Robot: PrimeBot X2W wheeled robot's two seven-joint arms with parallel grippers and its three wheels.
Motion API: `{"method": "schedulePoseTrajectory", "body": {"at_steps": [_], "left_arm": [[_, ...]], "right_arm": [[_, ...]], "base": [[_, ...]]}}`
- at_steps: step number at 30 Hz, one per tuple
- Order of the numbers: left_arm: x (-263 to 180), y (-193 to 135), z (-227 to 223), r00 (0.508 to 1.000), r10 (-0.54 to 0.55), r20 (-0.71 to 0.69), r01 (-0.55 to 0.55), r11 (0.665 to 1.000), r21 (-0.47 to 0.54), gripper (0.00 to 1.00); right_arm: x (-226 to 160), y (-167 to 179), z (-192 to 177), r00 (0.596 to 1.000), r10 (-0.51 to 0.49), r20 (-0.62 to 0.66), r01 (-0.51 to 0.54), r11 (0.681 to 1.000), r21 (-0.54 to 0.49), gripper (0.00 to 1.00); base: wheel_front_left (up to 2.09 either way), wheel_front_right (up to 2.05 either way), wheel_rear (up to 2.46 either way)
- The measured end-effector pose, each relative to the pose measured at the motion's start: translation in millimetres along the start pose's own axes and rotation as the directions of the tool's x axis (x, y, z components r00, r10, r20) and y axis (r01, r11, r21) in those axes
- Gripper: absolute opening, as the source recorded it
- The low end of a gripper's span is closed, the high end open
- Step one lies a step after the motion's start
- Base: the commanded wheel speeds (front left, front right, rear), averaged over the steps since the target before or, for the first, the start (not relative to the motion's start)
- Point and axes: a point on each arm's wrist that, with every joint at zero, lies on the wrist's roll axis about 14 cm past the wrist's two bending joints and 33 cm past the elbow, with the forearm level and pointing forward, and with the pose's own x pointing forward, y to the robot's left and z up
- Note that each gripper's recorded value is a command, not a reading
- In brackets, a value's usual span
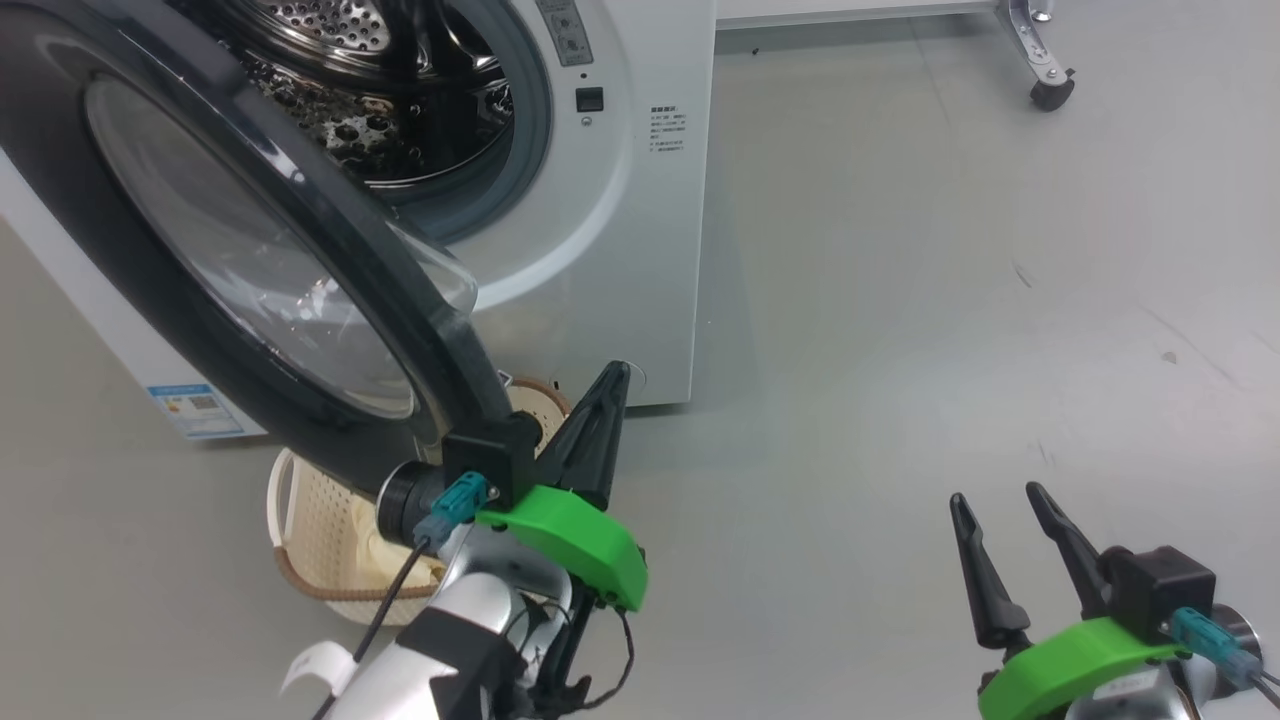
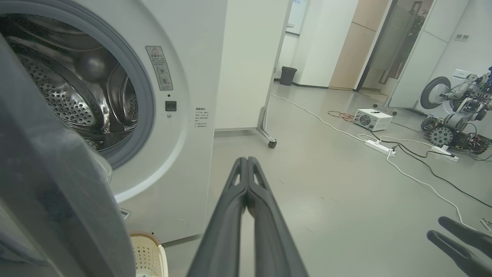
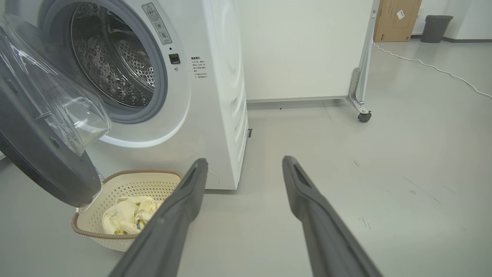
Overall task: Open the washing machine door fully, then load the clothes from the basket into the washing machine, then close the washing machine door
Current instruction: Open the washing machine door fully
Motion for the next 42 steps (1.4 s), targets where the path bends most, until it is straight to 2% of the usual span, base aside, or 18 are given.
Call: {"method": "schedulePoseTrajectory", "body": {"at_steps": [4, 5, 12, 31, 42], "left_arm": [[5, 15, -20, 0.998, 0.049, -0.050, -0.049, 0.999, 0.003, 0.00], [9, 40, -35, 0.990, 0.123, -0.075, -0.122, 0.992, 0.022, 0.00], [7, 65, -47, 0.976, 0.195, -0.099, -0.195, 0.981, 0.013, 0.00], [3, 75, -47, 0.969, 0.234, -0.082, -0.235, 0.972, -0.002, 0.00], [-14, 82, -41, 0.964, 0.259, -0.050, -0.259, 0.966, 0.011, 0.00]], "right_arm": [[-1, -3, -3, 1.000, -0.010, -0.009, 0.010, 1.000, 0.001, 1.00], [-3, -6, -5, 1.000, -0.021, -0.015, 0.021, 1.000, 0.003, 1.00], [-2, -5, -6, 1.000, -0.019, -0.020, 0.019, 1.000, 0.011, 1.00], [8, 0, -12, 0.999, 0.006, -0.040, -0.005, 1.000, 0.009, 1.00], [16, 9, -13, 0.998, 0.039, -0.045, -0.039, 0.999, 0.009, 1.00]], "base": [[0.00, 0.00, 0.00], [0.00, 0.00, 0.00], [0.00, 0.00, 0.00], [0.00, 0.00, 0.00], [0.00, 0.00, 0.00]]}}
